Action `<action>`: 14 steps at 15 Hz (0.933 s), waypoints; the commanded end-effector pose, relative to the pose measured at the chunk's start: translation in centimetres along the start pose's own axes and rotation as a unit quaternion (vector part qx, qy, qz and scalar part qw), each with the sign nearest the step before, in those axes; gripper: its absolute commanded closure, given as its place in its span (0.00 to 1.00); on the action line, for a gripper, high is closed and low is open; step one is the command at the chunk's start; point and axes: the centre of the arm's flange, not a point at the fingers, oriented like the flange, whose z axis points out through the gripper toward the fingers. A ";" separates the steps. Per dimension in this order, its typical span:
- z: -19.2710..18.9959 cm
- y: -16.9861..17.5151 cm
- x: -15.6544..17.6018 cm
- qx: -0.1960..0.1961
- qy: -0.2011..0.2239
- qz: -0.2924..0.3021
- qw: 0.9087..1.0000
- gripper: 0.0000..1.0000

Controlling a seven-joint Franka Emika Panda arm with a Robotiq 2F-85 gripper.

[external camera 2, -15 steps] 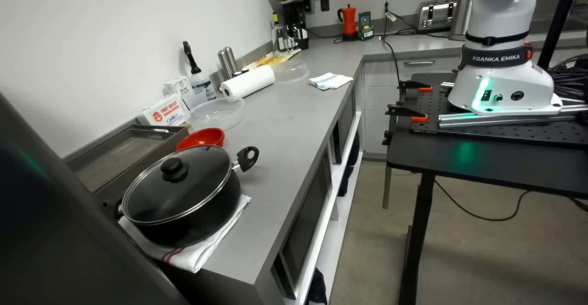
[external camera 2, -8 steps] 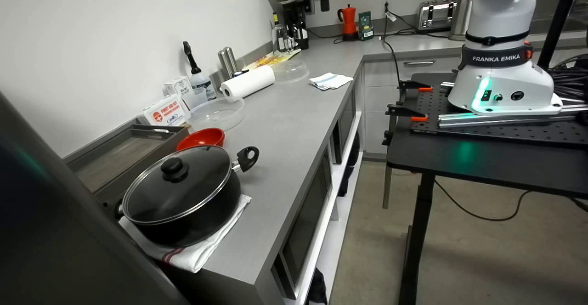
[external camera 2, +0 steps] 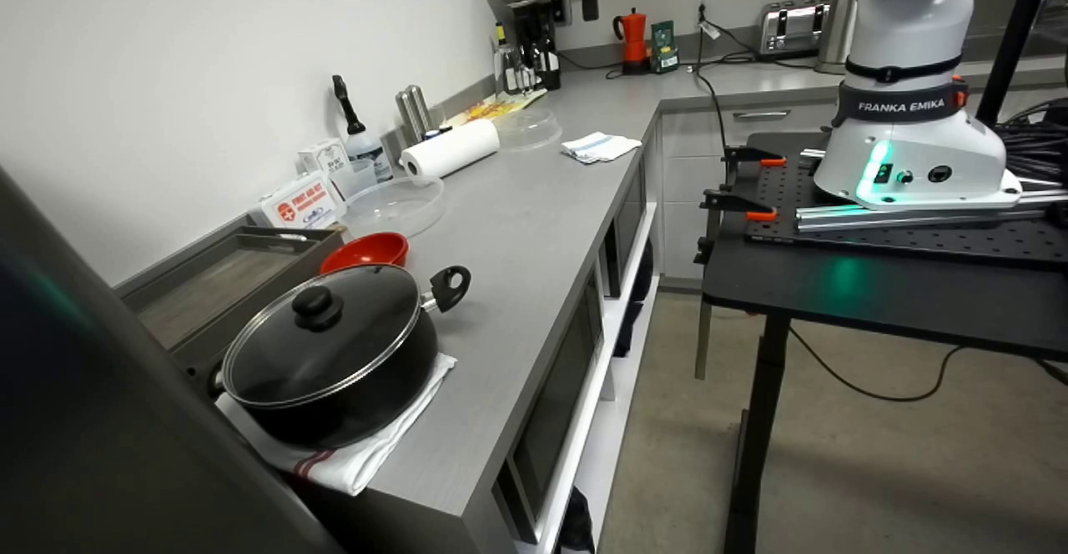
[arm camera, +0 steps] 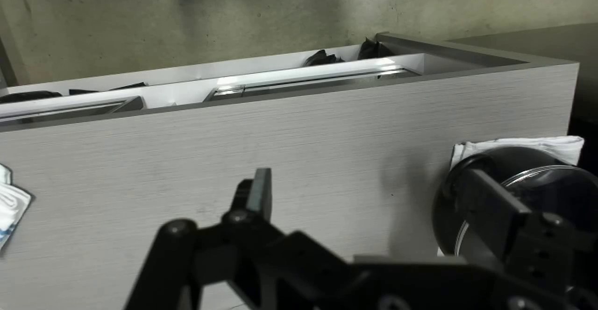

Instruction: Remove the glass lid from the black pot

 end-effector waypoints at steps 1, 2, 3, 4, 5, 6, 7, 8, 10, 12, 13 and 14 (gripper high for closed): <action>0.0 0.0 0.0 0.000 0.000 0.000 1.000 0.00; 0.0 0.0 0.0 0.000 0.000 0.000 1.000 0.00; 0.0 0.0 0.0 0.000 0.000 0.000 1.000 0.00; 0.1 -0.1 0.4 -0.002 -0.002 0.001 1.000 0.00; 0.3 -0.2 0.8 -0.006 -0.007 0.000 1.000 0.00; 0.5 -0.4 1.4 -0.010 -0.011 -0.001 1.000 0.00; 0.8 -0.6 1.9 -0.014 -0.013 -0.005 1.000 0.00; 1.0 -0.8 2.6 -0.019 -0.018 -0.010 1.000 0.00; 1.8 -1.6 4.0 -0.031 -0.027 -0.023 0.999 0.00; 2.4 -2.4 5.2 -0.044 -0.032 -0.039 0.998 0.00; 2.8 -2.9 5.8 -0.050 -0.028 -0.047 0.997 0.00; 3.1 -3.6 6.4 -0.054 -0.029 -0.060 0.996 0.00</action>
